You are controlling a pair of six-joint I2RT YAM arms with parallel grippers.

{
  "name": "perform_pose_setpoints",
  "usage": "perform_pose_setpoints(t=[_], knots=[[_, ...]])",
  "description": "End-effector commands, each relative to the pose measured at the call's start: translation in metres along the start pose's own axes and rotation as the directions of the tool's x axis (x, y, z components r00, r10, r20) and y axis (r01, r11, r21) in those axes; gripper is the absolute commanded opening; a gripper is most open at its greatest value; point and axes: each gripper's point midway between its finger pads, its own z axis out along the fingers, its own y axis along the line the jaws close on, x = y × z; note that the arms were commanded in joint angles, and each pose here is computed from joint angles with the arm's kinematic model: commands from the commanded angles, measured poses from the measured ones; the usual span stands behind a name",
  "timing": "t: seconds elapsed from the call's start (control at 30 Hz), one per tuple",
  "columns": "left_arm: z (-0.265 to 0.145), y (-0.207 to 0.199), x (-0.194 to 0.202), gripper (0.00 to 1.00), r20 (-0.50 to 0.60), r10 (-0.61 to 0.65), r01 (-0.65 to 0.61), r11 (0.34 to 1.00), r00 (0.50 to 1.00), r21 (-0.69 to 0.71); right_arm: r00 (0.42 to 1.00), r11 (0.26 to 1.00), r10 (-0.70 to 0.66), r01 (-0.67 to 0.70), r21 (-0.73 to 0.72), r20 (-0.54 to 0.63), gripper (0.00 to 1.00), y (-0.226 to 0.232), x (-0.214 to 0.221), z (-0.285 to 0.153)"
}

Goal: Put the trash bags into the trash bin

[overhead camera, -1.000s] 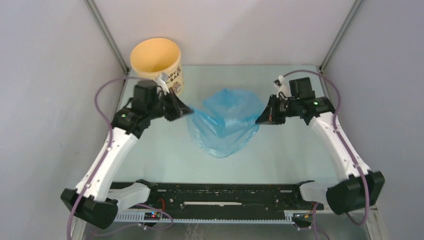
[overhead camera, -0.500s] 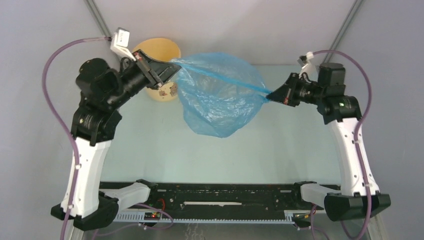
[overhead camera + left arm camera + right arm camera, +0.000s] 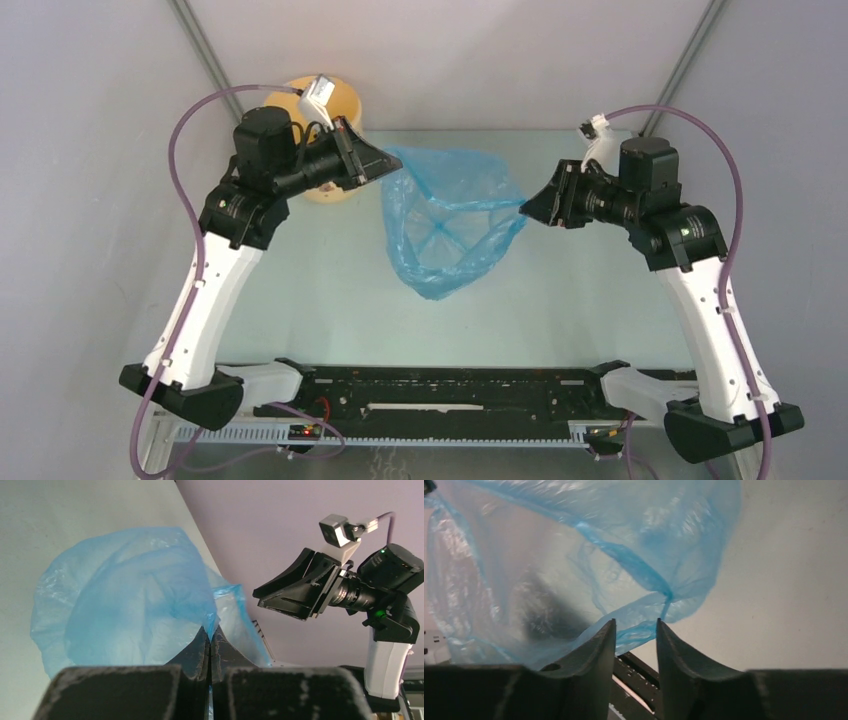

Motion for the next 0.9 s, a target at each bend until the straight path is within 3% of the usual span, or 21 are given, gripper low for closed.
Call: perform_pose_setpoints(t=[0.0, 0.07, 0.17, 0.23, 0.43, 0.6, 0.77, 0.87], knots=[[-0.003, -0.026, -0.005, 0.0, 0.01, 0.02, -0.021, 0.997, 1.0, 0.073, 0.989, 0.988, -0.128, 0.121, 0.096, 0.075, 0.48, -0.003, -0.018, -0.007], [-0.004, -0.027, -0.008, 0.0, 0.022, 0.021, -0.022, 0.998, 1.0, 0.066, 0.99, 0.98, -0.13, 0.12, 0.161, 0.058, 0.53, -0.015, -0.017, -0.006], [-0.004, -0.027, -0.01, 0.0, 0.031, 0.008, -0.01, 0.998, 0.999, 0.058, 0.983, 0.96, -0.182, 0.172, 0.221, 0.027, 0.78, -0.02, -0.015, -0.007], [-0.002, -0.029, -0.012, 0.0, 0.031, -0.013, 0.011, 0.998, 0.999, 0.064, 0.966, 0.945, -0.257, 0.248, 0.211, 0.013, 0.83, -0.008, -0.012, -0.003], [0.002, -0.036, -0.016, 0.0, 0.027, -0.058, 0.055, 0.994, 0.998, 0.098, 0.91, 0.909, -0.412, 0.407, 0.086, 0.04, 0.84, 0.04, 0.007, 0.039], [0.001, -0.036, -0.015, 0.0, 0.024, -0.068, 0.066, 0.993, 0.997, 0.098, 0.788, 0.788, -0.615, 0.613, 0.048, 0.037, 0.84, 0.064, 0.036, 0.074], [0.001, -0.036, -0.013, 0.0, 0.02, -0.062, 0.06, 0.994, 0.998, 0.096, 0.773, 0.76, -0.633, 0.632, -0.155, 0.044, 0.82, 0.093, 0.068, 0.077], [0.001, -0.036, -0.013, 0.0, 0.018, -0.063, 0.061, 0.993, 0.998, 0.097, 0.776, 0.758, -0.629, 0.626, -0.183, 0.048, 0.82, 0.09, 0.085, 0.088]])
